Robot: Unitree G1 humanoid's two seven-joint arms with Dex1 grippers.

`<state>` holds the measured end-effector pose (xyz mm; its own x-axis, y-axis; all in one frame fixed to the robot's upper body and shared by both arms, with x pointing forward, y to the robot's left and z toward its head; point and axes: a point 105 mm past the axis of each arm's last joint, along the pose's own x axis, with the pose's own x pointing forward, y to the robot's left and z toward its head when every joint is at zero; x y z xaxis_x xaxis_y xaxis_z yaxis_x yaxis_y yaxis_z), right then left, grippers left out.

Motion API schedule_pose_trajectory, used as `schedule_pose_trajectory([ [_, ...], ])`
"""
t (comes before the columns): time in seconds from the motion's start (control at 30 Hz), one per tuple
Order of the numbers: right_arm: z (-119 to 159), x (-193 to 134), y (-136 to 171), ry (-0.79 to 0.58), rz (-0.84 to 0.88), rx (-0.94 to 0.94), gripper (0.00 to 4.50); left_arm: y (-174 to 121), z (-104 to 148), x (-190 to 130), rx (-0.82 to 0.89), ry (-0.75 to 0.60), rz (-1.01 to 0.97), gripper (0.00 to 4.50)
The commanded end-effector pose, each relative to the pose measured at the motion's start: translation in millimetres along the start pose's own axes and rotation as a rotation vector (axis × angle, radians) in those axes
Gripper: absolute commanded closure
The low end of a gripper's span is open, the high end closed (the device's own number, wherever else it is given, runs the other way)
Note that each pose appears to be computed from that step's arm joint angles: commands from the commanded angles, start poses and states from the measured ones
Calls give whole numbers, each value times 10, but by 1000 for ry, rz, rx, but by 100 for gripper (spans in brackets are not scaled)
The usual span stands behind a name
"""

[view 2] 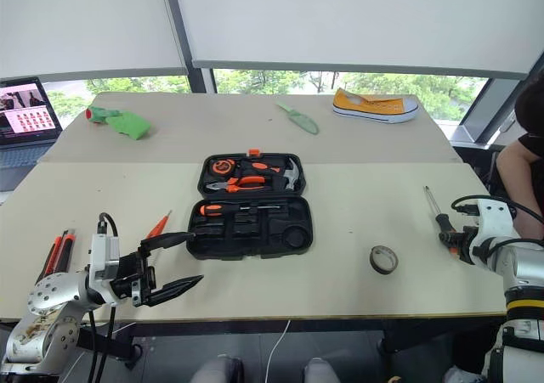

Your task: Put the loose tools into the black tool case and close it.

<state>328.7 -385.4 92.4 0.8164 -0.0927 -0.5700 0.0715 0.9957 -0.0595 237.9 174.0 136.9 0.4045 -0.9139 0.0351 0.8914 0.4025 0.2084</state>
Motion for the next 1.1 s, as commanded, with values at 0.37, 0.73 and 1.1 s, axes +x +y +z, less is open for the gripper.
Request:
schedule_pose_trajectory([
  [0.37,1038,-657,2155,-563,868,-971,346,356,112,-233,22,-53,274,0],
  [0.73,1038,-221,3077,-401,921,-1369,346,390,5,-380,6,-15,394,0],
  [1.1,943,-141,3285,-368,919,-1389,346,310,-27,-363,-1,1,401,0],
])
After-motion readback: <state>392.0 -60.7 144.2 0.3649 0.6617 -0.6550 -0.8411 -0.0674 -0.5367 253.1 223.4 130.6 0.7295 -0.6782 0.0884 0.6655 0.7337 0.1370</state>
